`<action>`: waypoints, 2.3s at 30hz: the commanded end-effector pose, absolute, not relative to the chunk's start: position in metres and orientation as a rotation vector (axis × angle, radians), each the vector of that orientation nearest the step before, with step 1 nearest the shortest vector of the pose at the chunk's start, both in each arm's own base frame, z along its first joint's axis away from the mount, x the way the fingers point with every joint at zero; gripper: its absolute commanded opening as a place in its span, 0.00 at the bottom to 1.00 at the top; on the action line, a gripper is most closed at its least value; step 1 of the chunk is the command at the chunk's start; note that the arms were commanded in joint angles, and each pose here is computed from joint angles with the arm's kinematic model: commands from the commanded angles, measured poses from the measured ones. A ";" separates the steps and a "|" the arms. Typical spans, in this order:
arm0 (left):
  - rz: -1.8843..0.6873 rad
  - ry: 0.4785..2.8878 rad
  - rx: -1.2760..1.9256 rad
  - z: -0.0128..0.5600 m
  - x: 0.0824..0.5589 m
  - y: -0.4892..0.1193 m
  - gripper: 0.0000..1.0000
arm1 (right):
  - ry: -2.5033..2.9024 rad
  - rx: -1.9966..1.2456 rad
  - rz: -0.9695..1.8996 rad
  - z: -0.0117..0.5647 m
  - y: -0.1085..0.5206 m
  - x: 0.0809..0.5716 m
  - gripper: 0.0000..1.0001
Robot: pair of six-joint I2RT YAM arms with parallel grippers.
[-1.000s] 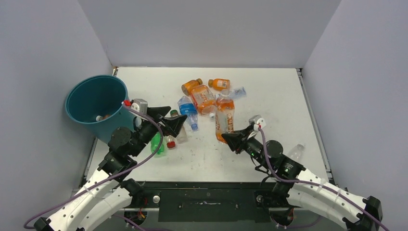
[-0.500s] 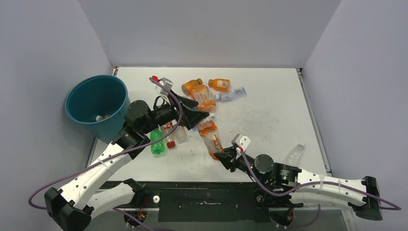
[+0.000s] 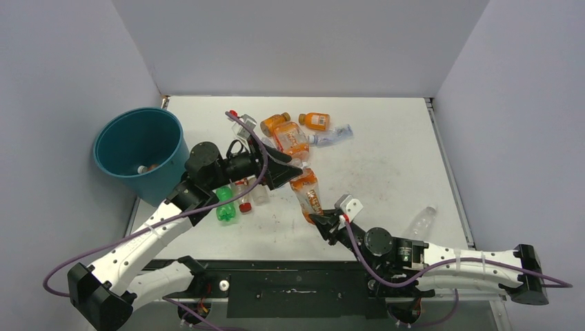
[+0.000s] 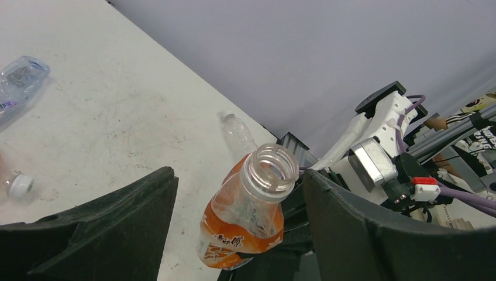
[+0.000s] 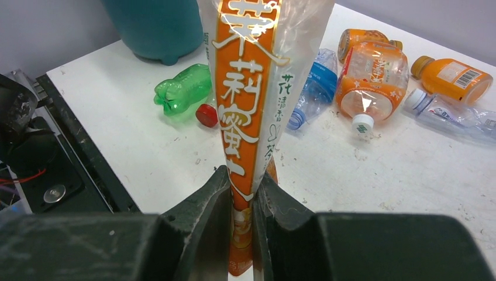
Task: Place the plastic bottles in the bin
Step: Pick up the plastic bottle at the center of the board, then place the plastic bottle in the trash bin.
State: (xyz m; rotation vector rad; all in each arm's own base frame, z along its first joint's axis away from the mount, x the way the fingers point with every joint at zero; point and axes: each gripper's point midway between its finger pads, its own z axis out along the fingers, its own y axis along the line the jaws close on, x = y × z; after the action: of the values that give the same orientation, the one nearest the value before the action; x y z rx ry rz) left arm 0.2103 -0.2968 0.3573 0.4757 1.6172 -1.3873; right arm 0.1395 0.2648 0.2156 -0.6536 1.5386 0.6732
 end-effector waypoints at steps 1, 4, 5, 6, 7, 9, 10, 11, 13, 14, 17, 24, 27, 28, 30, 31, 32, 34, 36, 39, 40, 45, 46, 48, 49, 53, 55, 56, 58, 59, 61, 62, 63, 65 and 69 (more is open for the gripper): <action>-1.403 1.565 0.491 0.367 0.205 -0.294 0.71 | 1.502 -0.581 0.687 0.228 0.265 0.143 0.13; -1.406 1.569 0.493 0.366 0.206 -0.296 0.64 | 1.505 -0.585 0.690 0.227 0.266 0.143 0.13; -1.408 1.566 0.493 0.367 0.206 -0.296 0.66 | 1.504 -0.587 0.693 0.227 0.267 0.142 0.13; -1.407 1.561 0.490 0.370 0.207 -0.297 0.70 | 1.504 -0.588 0.695 0.227 0.267 0.142 0.13; -1.404 1.560 0.490 0.370 0.207 -0.297 0.73 | 1.503 -0.587 0.696 0.228 0.268 0.142 0.13; -1.402 1.555 0.492 0.371 0.207 -0.298 0.75 | 1.505 -0.590 0.697 0.227 0.268 0.141 0.13; -1.403 1.556 0.494 0.370 0.207 -0.299 0.75 | 1.507 -0.590 0.697 0.227 0.268 0.141 0.13; -1.405 1.556 0.496 0.370 0.207 -0.300 0.75 | 1.507 -0.592 0.700 0.226 0.269 0.140 0.13; -1.407 1.558 0.506 0.368 0.206 -0.302 0.69 | 1.510 -0.590 0.701 0.226 0.269 0.140 0.13; -1.406 1.559 0.514 0.367 0.205 -0.303 0.65 | 1.511 -0.592 0.704 0.225 0.269 0.140 0.13; -1.396 1.559 0.519 0.365 0.204 -0.304 0.50 | 1.516 -0.597 0.706 0.223 0.270 0.139 0.13; -1.378 1.539 0.526 0.369 0.204 -0.305 0.21 | 1.524 -0.611 0.707 0.220 0.275 0.137 0.14; -1.374 1.537 0.525 0.369 0.204 -0.305 0.00 | 1.527 -0.605 0.710 0.221 0.275 0.138 0.19; -1.374 1.536 0.520 0.370 0.204 -0.304 0.00 | 1.529 -0.608 0.714 0.221 0.276 0.137 0.29; -1.368 1.530 0.504 0.373 0.205 -0.303 0.00 | 1.549 -0.611 0.725 0.221 0.279 0.135 0.66; -1.360 1.526 0.497 0.375 0.206 -0.301 0.00 | 1.560 -0.610 0.729 0.221 0.280 0.134 0.91; -1.346 1.523 0.489 0.377 0.207 -0.299 0.00 | 1.567 -0.612 0.736 0.222 0.281 0.133 0.93; -1.299 1.512 0.476 0.381 0.209 -0.293 0.00 | 1.572 -0.609 0.765 0.228 0.284 0.128 0.90; -1.235 1.500 0.453 0.387 0.213 -0.283 0.00 | 1.571 -0.604 0.806 0.238 0.286 0.124 0.90; -1.096 1.480 0.405 0.401 0.224 -0.264 0.00 | 1.557 -0.562 0.883 0.265 0.288 0.120 0.90; -1.049 1.471 0.394 0.407 0.227 -0.258 0.00 | 1.549 -0.549 0.912 0.274 0.289 0.118 0.90; -0.784 1.468 0.314 0.435 0.245 -0.218 0.00 | 1.491 -0.500 1.067 0.318 0.287 0.105 0.90; -0.730 1.463 0.296 0.441 0.249 -0.209 0.00 | 1.480 -0.483 1.085 0.323 0.286 0.104 0.90; -0.628 1.441 0.235 0.457 0.253 -0.187 0.00 | 1.468 -0.447 1.095 0.329 0.280 0.106 0.89; -0.586 1.425 0.207 0.465 0.253 -0.176 0.00 | 1.465 -0.422 1.088 0.329 0.276 0.109 0.90; -0.421 1.355 0.072 0.500 0.252 -0.129 0.00 | 1.475 -0.249 1.008 0.319 0.250 0.130 0.90; -0.293 1.347 -0.009 0.510 0.255 -0.102 0.00 | 1.477 -0.172 0.958 0.307 0.236 0.140 0.90; -0.234 1.347 -0.057 0.513 0.257 -0.090 0.00 | 1.480 -0.145 0.935 0.300 0.231 0.144 0.90; -0.096 1.329 -0.137 0.519 0.263 -0.066 0.00 | 1.493 -0.111 0.879 0.284 0.224 0.151 0.90; -0.042 1.331 -0.166 0.519 0.267 -0.059 0.00 | 1.501 -0.096 0.847 0.278 0.221 0.154 0.90; 0.020 1.334 -0.232 0.521 0.276 -0.045 0.00 | 1.531 -0.064 0.755 0.267 0.214 0.164 0.90; 0.023 1.341 -0.263 0.522 0.283 -0.039 0.00 | 1.547 -0.057 0.720 0.263 0.212 0.167 0.90; 0.009 1.348 -0.294 0.522 0.288 -0.033 0.00 | 1.560 -0.061 0.692 0.260 0.212 0.169 0.90; 0.017 1.332 -0.397 0.523 0.297 -0.006 0.00 | 1.584 -0.075 0.651 0.256 0.212 0.172 0.90; 0.093 1.275 -0.523 0.524 0.298 0.031 0.00 | 1.598 -0.106 0.670 0.255 0.218 0.170 0.90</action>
State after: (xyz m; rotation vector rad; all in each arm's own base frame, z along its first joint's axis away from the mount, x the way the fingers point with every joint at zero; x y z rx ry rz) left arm 0.3049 0.0015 0.5128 -0.3854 1.3434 0.0738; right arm 0.1660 0.2211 0.2389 -0.1592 1.6046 0.6656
